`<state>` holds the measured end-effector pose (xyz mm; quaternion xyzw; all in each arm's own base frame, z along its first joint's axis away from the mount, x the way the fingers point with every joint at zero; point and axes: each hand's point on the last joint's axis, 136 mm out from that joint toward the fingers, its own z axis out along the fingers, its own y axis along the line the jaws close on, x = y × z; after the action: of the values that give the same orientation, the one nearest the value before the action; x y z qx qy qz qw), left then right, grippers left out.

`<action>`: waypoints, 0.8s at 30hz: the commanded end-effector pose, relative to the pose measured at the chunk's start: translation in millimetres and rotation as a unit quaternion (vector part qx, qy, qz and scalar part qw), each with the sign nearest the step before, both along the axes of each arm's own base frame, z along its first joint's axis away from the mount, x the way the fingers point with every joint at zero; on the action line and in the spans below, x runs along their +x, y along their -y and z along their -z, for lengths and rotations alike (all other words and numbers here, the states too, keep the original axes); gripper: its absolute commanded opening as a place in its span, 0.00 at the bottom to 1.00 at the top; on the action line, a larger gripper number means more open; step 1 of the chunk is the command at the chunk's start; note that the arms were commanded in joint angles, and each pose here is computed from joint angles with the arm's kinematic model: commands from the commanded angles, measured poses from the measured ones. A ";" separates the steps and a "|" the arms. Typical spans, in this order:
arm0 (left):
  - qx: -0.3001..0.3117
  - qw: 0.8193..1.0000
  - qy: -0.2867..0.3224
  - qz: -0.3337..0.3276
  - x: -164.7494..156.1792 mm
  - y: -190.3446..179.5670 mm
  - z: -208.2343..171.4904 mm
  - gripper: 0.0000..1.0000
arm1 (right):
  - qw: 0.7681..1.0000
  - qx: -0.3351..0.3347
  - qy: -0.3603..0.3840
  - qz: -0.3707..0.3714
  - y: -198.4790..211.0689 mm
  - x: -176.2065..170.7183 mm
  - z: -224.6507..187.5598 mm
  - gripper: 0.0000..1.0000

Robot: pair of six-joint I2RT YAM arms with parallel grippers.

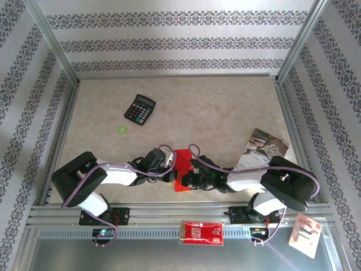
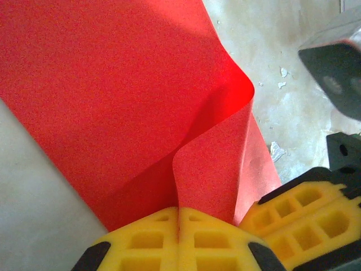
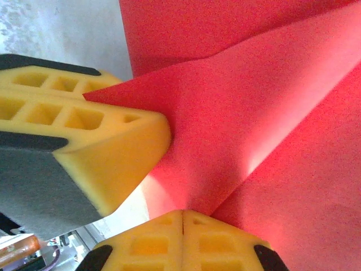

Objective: Fold a paper plane with a square sheet of paper (pick it up from the middle)
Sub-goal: Fold the triangle a second time at the center of the table.

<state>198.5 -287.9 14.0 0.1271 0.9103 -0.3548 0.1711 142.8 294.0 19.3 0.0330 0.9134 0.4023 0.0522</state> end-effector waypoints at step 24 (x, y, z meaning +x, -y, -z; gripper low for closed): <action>0.113 0.992 -0.049 -0.013 -19.2 -37.5 53.6 0.00 | 0.999 0.000 0.002 0.039 27.1 35.3 -4.0 0.00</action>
<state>198.3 -288.3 12.4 0.1274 0.9112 -0.3538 0.1681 178.3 269.6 16.7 0.0827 0.9119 0.3967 0.0648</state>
